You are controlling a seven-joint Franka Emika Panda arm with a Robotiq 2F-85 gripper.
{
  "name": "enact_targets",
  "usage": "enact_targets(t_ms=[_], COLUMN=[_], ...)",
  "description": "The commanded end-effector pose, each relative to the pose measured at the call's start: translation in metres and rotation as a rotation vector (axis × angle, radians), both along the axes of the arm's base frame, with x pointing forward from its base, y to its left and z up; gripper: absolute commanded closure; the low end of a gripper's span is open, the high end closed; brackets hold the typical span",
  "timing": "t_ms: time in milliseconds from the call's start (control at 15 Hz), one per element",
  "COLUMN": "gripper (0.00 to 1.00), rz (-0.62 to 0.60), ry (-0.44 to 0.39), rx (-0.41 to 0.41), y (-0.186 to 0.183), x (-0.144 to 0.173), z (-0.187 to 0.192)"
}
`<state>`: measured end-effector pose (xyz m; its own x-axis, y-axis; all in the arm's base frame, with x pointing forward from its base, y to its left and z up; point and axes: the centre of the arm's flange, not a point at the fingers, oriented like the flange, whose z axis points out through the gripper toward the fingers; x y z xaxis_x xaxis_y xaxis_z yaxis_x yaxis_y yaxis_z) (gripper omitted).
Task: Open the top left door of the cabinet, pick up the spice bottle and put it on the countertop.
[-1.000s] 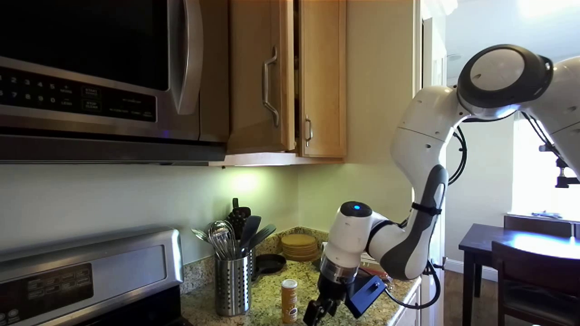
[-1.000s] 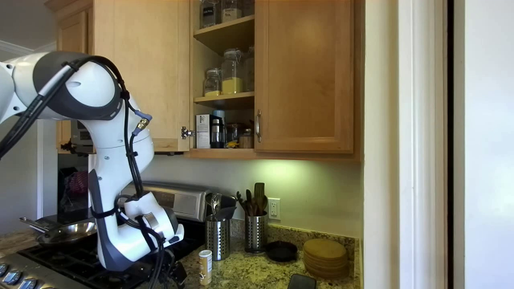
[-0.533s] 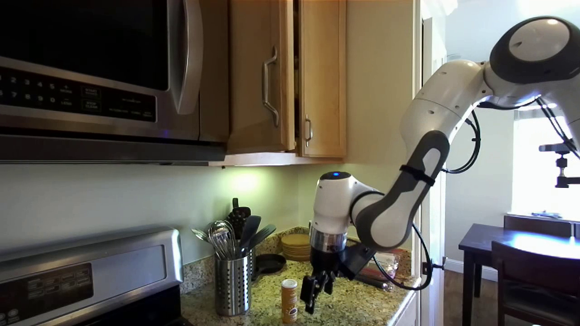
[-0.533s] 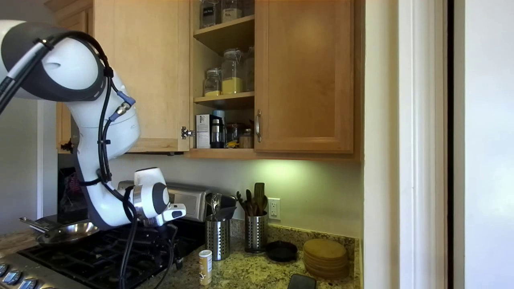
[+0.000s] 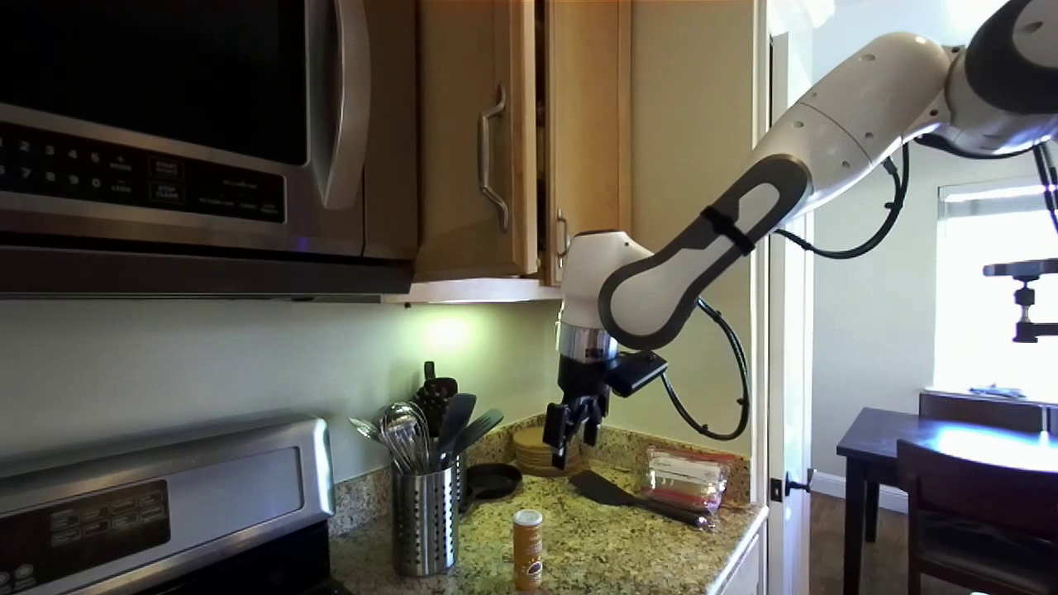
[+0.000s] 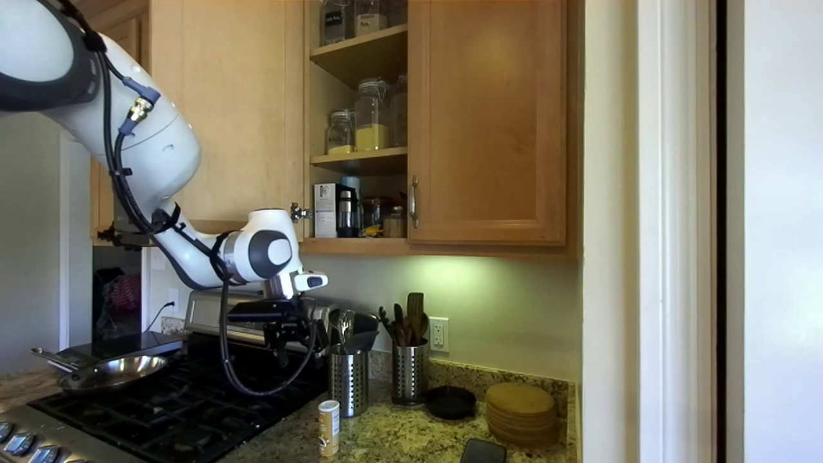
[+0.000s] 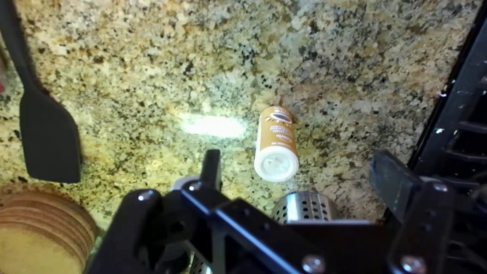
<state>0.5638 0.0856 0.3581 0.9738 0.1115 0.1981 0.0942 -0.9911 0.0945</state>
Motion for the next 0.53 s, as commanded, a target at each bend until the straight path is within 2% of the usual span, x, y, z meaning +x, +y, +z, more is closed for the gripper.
enact_targets(t_ms=[0,67,467], gripper=[0.0,0.0,0.0], rz=[0.007,0.0,0.004], ry=[0.01,-0.009,-0.012], rx=[-0.021,-0.011,-0.015], y=[-0.018,-0.011,-0.015], x=[-0.005,0.002,0.002], z=[0.028,0.015,0.021])
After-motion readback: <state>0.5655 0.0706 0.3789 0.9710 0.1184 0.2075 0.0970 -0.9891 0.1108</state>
